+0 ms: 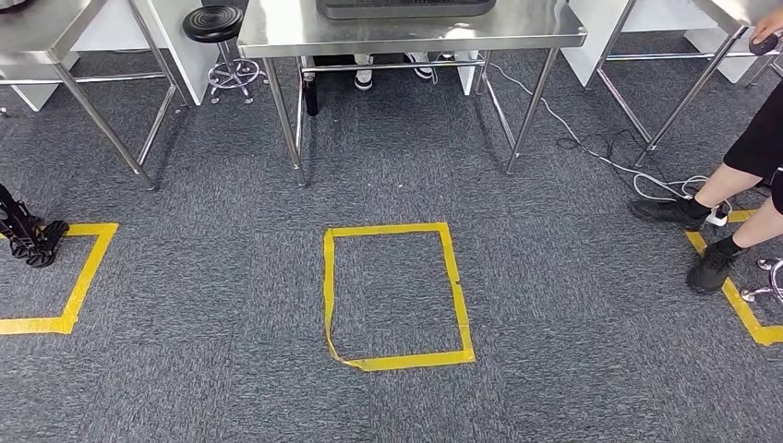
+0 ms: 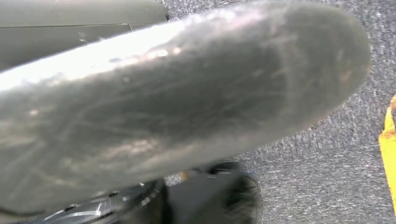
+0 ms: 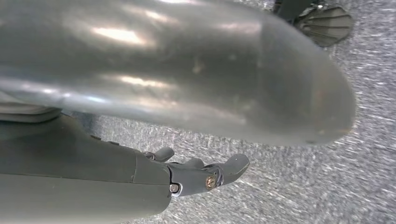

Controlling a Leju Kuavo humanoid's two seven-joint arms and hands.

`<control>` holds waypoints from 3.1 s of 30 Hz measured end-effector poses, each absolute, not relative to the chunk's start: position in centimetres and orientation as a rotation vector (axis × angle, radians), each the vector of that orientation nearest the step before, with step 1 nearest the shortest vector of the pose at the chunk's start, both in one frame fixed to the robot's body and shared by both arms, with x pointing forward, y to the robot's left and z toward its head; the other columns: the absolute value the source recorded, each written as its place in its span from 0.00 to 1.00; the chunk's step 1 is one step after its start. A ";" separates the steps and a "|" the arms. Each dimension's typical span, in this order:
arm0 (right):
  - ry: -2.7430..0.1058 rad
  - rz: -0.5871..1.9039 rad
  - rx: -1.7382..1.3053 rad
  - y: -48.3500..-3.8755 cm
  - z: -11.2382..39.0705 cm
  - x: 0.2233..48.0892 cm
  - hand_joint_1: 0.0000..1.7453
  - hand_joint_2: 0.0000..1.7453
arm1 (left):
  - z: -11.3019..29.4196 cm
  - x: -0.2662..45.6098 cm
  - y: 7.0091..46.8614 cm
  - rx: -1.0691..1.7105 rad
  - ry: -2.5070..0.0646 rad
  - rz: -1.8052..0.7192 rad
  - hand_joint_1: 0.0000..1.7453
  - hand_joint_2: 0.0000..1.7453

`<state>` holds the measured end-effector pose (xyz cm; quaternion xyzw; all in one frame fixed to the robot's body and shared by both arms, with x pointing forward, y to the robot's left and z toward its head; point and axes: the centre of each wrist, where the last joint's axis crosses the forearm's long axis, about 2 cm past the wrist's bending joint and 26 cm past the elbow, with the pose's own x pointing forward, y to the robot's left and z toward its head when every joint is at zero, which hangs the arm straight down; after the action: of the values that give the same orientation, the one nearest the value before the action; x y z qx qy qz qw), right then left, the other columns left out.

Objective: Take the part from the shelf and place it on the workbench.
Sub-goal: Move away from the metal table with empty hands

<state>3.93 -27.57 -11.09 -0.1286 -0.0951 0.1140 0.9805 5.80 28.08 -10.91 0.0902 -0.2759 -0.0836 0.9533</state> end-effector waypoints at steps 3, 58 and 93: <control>-0.192 0.232 -0.258 -27.5 -11.1 4.0 0.00 0.00 | -10.9 6.0 28.1 0.184 -0.568 -0.169 0.00 0.00; -0.174 0.243 -0.243 -27.2 -11.1 3.7 0.00 0.00 | -11.0 5.2 27.6 0.189 -0.567 -0.181 0.00 0.00; -0.170 0.258 -0.232 -27.0 -11.1 3.9 0.00 0.00 | -11.0 5.0 27.6 0.190 -0.584 -0.192 0.00 0.00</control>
<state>3.86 -26.99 -11.09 -0.1153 -0.0843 0.1284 0.9814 5.02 27.58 -10.99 0.0933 -0.2872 -0.0941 0.9487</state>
